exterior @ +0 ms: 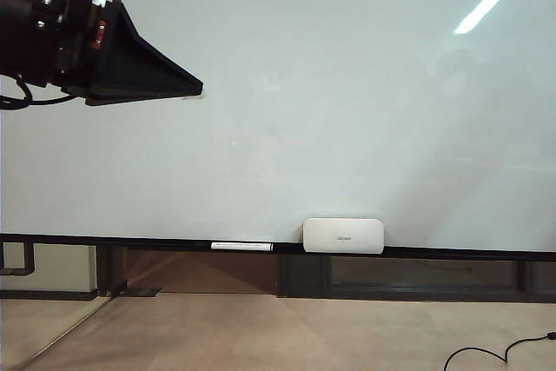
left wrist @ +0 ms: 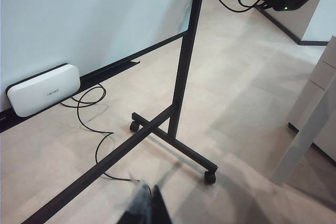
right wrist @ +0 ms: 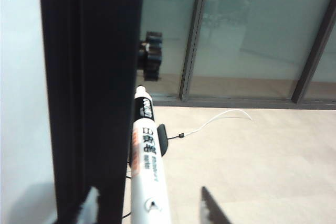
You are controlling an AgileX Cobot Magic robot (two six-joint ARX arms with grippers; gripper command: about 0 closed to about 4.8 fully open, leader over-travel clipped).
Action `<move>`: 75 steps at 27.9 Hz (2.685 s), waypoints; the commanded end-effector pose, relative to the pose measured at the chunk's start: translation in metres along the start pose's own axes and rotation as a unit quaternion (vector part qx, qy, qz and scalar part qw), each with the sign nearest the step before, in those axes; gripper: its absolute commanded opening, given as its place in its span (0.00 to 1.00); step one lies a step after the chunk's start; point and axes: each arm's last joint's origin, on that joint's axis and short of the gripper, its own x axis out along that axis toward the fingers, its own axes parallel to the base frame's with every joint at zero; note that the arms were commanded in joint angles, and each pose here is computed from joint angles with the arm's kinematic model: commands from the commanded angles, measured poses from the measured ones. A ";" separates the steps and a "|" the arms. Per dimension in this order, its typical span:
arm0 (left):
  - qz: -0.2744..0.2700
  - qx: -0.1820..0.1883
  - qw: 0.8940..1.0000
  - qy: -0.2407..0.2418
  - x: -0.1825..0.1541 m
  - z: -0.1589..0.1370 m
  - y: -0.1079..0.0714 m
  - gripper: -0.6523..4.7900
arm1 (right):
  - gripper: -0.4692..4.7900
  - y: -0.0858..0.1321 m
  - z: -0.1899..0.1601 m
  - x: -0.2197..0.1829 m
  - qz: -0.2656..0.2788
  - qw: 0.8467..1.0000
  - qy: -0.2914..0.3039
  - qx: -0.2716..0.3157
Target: Reach to the right to find the marker pen, pick it up, and write the number 14 on the whiteboard.
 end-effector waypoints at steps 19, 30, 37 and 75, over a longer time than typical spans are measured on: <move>-0.003 0.009 1.000 -0.018 0.000 0.005 0.000 0.11 | 0.30 -0.005 0.005 0.012 0.002 1.000 0.007 0.002; -0.003 0.001 1.000 -0.018 0.000 0.005 0.000 0.11 | 0.09 -0.005 0.006 0.012 0.002 1.000 0.007 0.003; -0.016 -0.003 1.000 -0.018 0.000 0.005 -0.001 0.11 | 0.09 -0.005 0.013 0.010 0.000 1.000 0.012 0.024; 0.238 -0.006 0.965 -0.110 -0.147 0.060 -0.089 0.11 | 0.09 0.163 0.156 -0.157 0.115 0.989 0.025 0.086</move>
